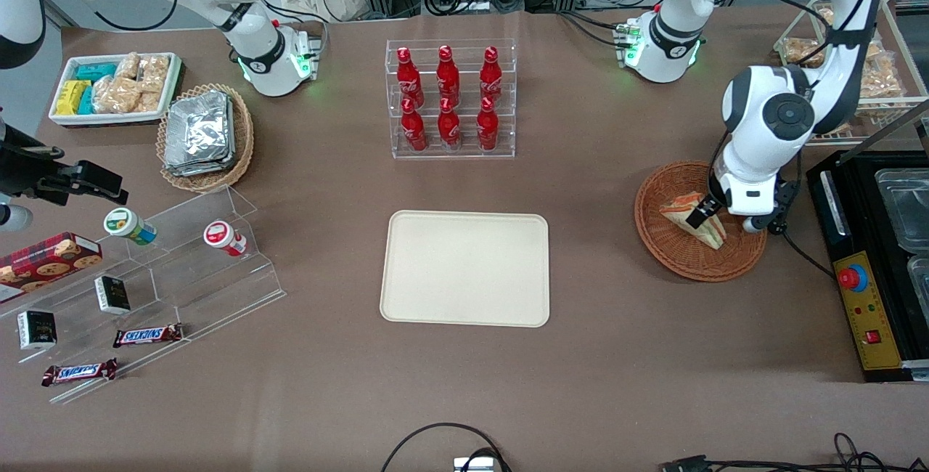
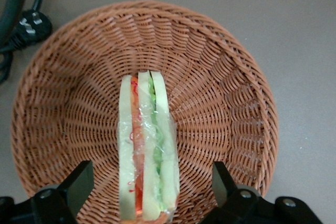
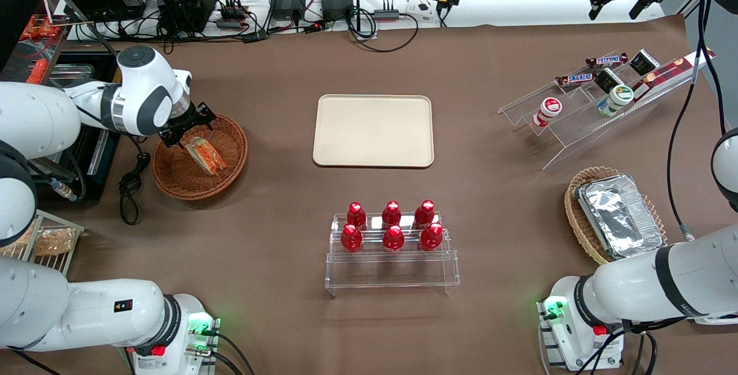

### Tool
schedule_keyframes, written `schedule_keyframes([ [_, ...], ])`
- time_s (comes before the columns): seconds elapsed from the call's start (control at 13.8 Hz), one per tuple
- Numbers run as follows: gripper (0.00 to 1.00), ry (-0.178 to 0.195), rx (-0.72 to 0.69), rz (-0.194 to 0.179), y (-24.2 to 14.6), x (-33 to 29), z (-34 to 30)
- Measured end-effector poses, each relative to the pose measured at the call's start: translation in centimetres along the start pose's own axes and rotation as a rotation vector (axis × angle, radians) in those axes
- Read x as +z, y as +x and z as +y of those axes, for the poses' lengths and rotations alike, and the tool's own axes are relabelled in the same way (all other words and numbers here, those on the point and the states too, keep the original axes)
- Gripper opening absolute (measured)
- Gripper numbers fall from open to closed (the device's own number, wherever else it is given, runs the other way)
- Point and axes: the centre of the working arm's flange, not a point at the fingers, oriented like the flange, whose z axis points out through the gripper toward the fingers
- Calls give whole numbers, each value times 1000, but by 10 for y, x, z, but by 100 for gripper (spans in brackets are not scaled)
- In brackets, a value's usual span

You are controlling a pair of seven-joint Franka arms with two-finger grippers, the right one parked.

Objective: Place sandwich from basket to tray
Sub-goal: 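Lower the open left gripper around the upright sandwich in the basket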

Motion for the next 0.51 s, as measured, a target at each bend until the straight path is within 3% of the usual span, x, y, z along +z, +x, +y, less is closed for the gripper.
schedule_keyframes([
  [0.51, 100, -7, -7, -23, -13, 39, -1],
])
